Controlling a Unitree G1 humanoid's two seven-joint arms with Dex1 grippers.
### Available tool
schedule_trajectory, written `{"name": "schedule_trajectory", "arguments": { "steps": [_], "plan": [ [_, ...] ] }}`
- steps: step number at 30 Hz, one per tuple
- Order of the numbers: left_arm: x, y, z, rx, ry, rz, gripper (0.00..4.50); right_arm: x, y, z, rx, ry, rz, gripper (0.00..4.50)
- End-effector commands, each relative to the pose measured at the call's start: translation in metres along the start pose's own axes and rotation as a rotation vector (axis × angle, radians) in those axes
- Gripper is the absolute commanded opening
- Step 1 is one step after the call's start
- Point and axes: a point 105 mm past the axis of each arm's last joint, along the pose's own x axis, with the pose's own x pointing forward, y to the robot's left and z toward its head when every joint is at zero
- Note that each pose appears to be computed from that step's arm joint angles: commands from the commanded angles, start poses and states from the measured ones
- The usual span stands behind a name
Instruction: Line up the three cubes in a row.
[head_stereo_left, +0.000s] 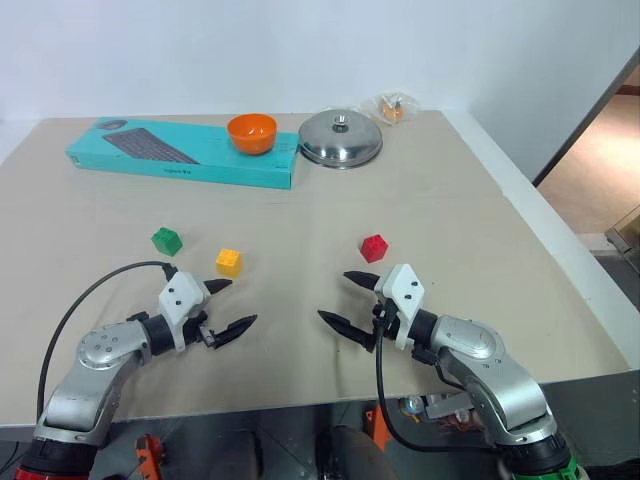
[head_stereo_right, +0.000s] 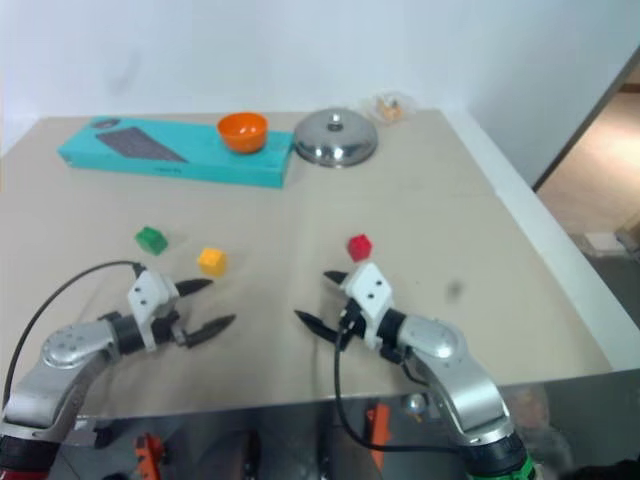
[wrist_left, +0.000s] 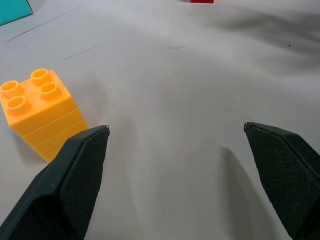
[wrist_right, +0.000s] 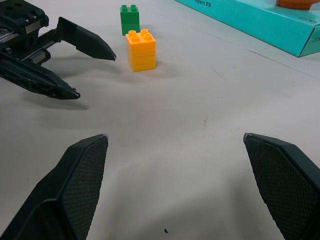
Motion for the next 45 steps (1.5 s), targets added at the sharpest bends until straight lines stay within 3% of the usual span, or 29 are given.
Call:
{"name": "schedule_trajectory", "arguments": {
  "steps": [1, 4, 19, 21, 25, 30, 34, 45],
  "plan": [
    [0.001, -0.001, 0.015, 0.014, -0.078, -0.012, 4.46, -0.003, -0.003, 0.01, 0.01, -0.044, -0.03, 4.5],
    [0.001, 0.005, 0.019, -0.056, -0.139, 0.001, 4.46, -0.003, -0.003, 0.011, 0.051, -0.051, -0.053, 4.5],
    [0.0, -0.002, 0.022, -0.094, -0.167, -0.016, 4.46, -0.004, 0.001, 0.017, -0.021, -0.068, -0.08, 4.5],
    [0.0, -0.011, 0.025, -0.067, -0.167, -0.076, 4.46, -0.006, -0.005, 0.024, -0.042, -0.099, -0.131, 4.5],
    [0.001, -0.028, 0.027, -0.02, -0.154, -0.212, 4.46, -0.015, -0.046, 0.046, -0.078, -0.169, -0.374, 4.5],
    [0.003, -0.038, 0.029, -0.012, -0.147, -0.301, 4.46, -0.027, -0.091, 0.041, -0.024, -0.151, -0.566, 4.5],
    [0.006, -0.036, 0.031, -0.005, -0.145, -0.315, 4.46, -0.027, -0.106, 0.028, 0.044, -0.131, -0.597, 4.5],
    [0.006, -0.035, 0.031, -0.003, -0.143, -0.324, 4.46, -0.002, -0.106, 0.013, 0.122, -0.113, -0.5, 4.5]
  ]
}}
